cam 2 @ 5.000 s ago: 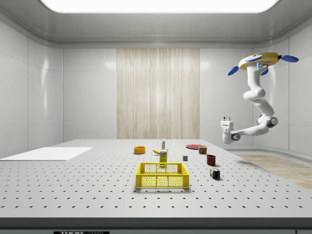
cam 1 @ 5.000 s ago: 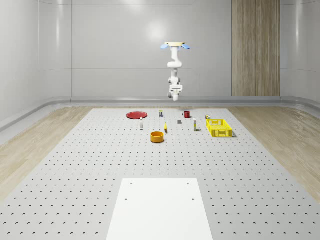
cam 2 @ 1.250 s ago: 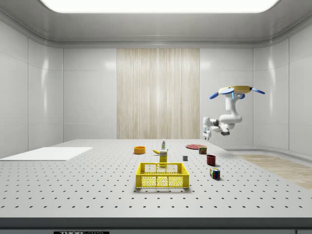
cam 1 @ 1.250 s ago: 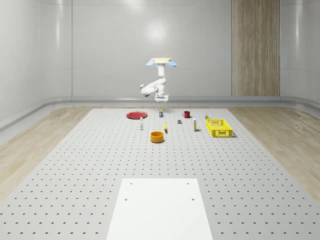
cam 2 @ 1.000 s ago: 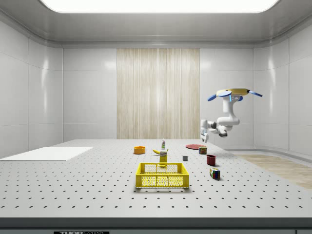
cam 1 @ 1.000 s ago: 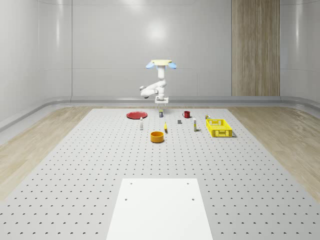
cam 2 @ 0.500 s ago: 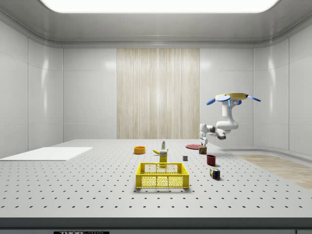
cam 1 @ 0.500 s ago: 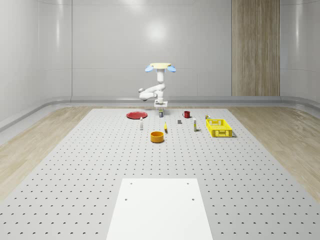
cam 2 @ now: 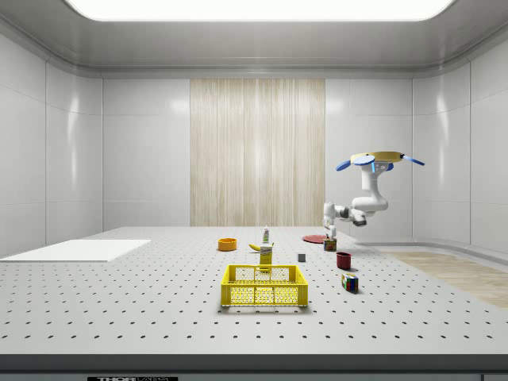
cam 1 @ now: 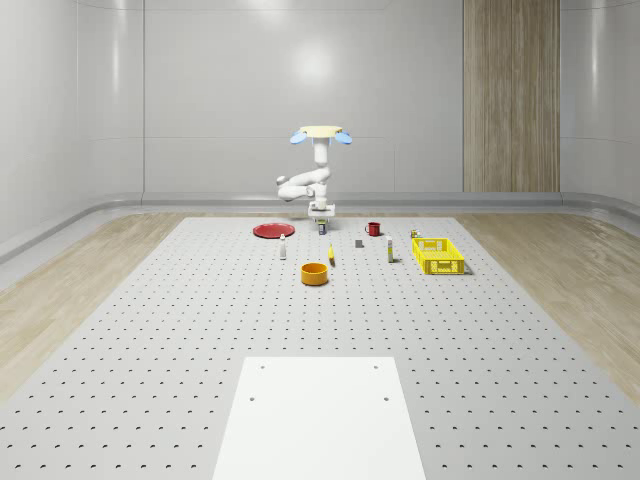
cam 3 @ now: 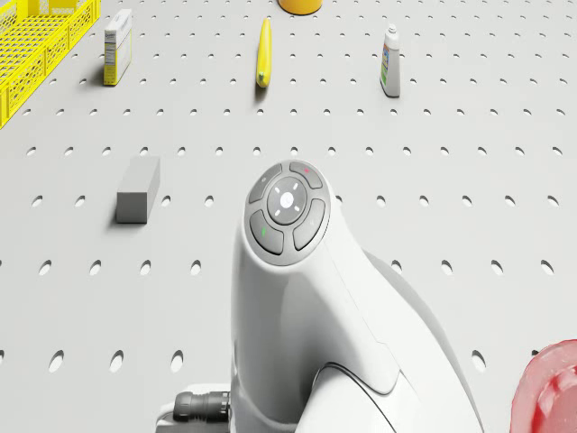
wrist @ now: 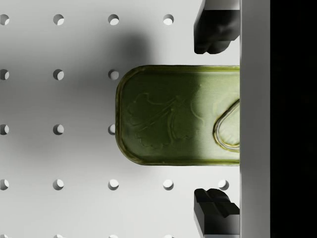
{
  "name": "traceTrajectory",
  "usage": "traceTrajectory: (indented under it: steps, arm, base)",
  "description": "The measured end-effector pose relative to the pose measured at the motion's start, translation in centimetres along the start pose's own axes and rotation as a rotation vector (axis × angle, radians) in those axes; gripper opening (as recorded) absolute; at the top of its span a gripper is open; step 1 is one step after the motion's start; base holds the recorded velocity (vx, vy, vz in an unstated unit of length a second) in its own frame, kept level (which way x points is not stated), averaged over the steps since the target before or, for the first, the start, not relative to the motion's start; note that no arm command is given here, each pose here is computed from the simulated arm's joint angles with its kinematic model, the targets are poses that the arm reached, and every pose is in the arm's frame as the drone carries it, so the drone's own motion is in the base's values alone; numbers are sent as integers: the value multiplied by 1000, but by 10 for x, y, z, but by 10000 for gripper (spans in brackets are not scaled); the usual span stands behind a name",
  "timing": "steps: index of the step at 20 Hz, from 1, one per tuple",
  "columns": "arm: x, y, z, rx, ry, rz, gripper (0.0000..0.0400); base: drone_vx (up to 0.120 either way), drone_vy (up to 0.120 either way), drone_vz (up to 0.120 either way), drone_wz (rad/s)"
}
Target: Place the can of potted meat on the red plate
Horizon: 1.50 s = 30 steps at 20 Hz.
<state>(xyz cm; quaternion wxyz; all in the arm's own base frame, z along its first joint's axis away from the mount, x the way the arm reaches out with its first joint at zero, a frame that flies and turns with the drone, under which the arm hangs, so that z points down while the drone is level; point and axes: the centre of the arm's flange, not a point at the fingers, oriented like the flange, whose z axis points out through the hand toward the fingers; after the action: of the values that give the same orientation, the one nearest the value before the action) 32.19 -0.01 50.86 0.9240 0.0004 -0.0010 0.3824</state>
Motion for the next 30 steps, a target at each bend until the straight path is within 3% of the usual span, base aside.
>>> traceTrajectory:
  steps: [12, 15, 24, 30]
  arm:
    - [5, -4, 18, 0, 0, 0, 400]
    - [5, -5, 19, 0, 0, 0, 323]
    - [5, -5, 20, -2, 4, 4, 293]
    - [5, -5, 4, -3, 5, 1, 288]
  base:
    - [0, 0, 0, 0]
    - [0, 0, 0, 0]
    - [0, 0, 0, 0]
    - [0, 0, 13, 0]
